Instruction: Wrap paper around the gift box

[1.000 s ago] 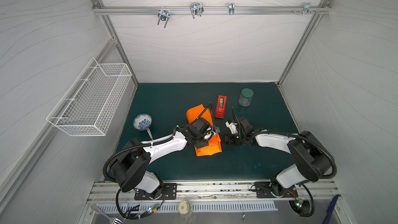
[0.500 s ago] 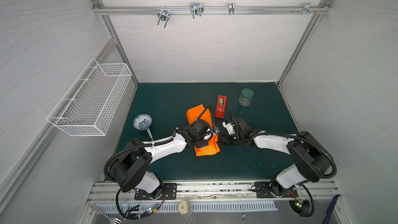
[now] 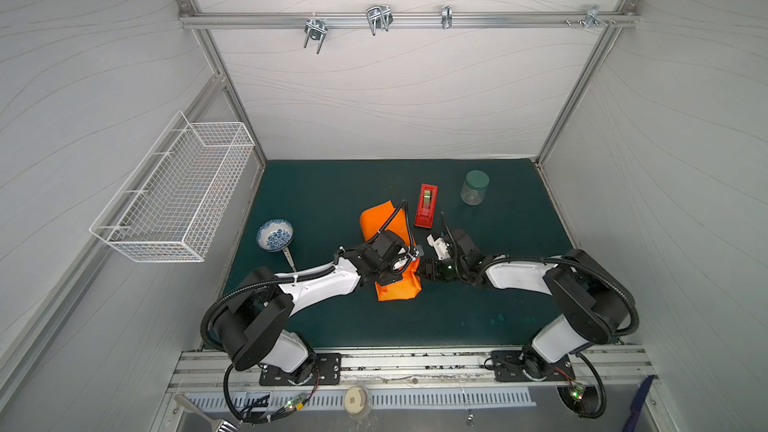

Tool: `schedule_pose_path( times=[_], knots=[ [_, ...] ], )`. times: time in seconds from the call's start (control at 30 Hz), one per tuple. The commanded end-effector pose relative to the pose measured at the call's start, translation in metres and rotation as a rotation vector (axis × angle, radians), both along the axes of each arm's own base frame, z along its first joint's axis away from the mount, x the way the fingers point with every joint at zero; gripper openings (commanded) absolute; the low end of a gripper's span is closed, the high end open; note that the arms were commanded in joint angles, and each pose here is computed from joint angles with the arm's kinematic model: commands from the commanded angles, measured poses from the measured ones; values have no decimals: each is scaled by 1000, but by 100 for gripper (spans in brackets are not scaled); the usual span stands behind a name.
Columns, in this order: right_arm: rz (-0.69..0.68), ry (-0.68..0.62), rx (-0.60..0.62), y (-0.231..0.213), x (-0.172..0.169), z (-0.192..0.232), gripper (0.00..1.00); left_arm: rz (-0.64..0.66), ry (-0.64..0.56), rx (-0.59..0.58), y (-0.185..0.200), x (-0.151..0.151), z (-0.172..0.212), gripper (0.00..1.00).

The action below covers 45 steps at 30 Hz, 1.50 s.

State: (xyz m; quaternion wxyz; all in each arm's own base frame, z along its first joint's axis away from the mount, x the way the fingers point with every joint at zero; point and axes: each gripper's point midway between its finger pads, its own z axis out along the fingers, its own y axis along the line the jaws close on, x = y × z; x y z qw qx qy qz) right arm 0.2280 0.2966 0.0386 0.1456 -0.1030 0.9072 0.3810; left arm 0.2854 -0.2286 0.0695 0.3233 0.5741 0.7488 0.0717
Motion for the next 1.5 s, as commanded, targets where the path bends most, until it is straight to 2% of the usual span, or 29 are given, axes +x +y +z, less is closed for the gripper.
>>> schedule_pose_path(
  times=[0.0,0.37,0.6,0.83,1.0,1.13,1.23,1.37,1.47],
  knots=[
    [-30,-8,59,10,2,4,43,-9,20,4,2,-4,-5,84],
    [-114,-35,148,11,5,11,49,-2,24,-45,-4,-4,4,84],
    [-126,-47,172,9,3,14,47,-3,34,-132,-14,-7,21,87],
    [-133,-39,188,11,3,11,45,-10,63,-301,-33,-14,47,96],
    [-137,-40,185,10,3,11,45,2,77,-308,-45,-9,44,97],
    [-135,-36,172,9,1,8,45,15,90,-271,-46,-6,34,97],
    [-127,-34,147,4,-2,3,44,38,64,-282,-42,-4,42,96],
    [-114,-48,98,-8,-11,-4,45,76,18,-381,-35,0,71,93],
    [-106,-56,73,-14,-16,-6,46,190,21,-464,-17,13,81,84]
  ],
)
